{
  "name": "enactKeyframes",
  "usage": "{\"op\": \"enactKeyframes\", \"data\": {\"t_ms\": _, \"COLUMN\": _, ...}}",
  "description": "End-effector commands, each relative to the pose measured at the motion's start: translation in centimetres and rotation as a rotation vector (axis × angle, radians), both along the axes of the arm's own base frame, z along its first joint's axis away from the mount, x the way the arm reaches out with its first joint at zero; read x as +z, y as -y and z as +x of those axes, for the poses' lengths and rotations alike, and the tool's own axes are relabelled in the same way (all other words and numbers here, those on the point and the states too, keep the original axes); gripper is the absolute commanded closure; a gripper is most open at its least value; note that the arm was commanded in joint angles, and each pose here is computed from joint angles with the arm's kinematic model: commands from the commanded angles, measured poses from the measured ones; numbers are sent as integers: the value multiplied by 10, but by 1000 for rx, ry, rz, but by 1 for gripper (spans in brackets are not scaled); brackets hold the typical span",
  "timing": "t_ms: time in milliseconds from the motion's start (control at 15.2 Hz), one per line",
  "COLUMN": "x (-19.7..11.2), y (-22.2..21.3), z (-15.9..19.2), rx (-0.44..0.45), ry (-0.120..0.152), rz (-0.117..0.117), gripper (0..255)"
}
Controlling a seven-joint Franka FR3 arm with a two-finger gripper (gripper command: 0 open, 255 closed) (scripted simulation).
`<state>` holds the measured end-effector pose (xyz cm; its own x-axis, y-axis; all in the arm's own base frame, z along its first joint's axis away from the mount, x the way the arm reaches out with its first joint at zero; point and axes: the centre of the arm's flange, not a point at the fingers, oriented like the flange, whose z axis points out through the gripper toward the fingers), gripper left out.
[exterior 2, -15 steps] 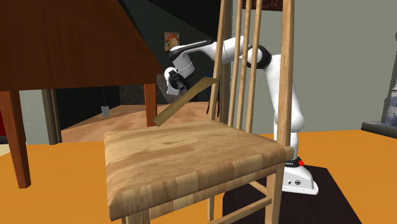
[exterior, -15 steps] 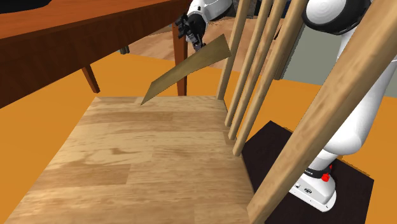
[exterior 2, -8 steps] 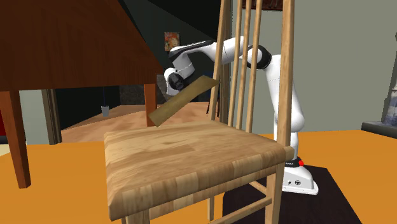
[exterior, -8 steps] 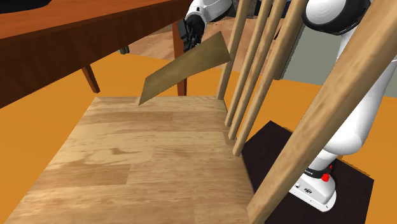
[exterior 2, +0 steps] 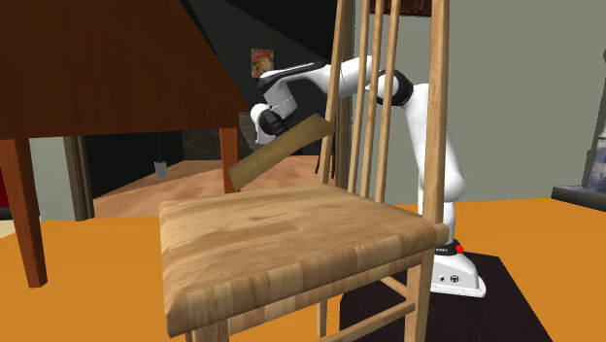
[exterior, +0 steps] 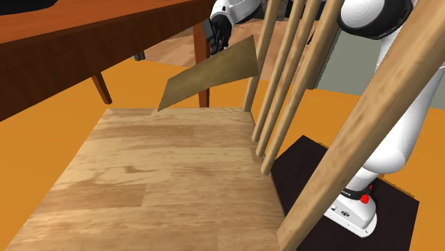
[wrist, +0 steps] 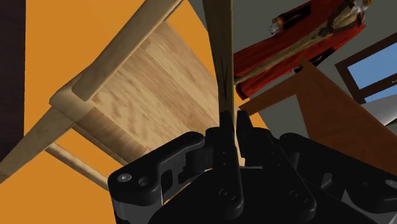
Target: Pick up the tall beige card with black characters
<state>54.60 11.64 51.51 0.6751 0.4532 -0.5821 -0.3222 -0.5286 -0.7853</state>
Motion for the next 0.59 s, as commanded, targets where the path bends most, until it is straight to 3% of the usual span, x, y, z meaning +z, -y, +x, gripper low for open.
{"op": "enactKeyframes", "data": {"t_ms": 0, "x": -6, "y": -8, "z": 11, "rx": -22, "ry": 0, "rz": -10, "gripper": 255}}
{"op": "enactKeyframes", "data": {"t_ms": 528, "x": 36, "y": -8, "z": 11, "rx": -22, "ry": 0, "rz": -10, "gripper": 255}}
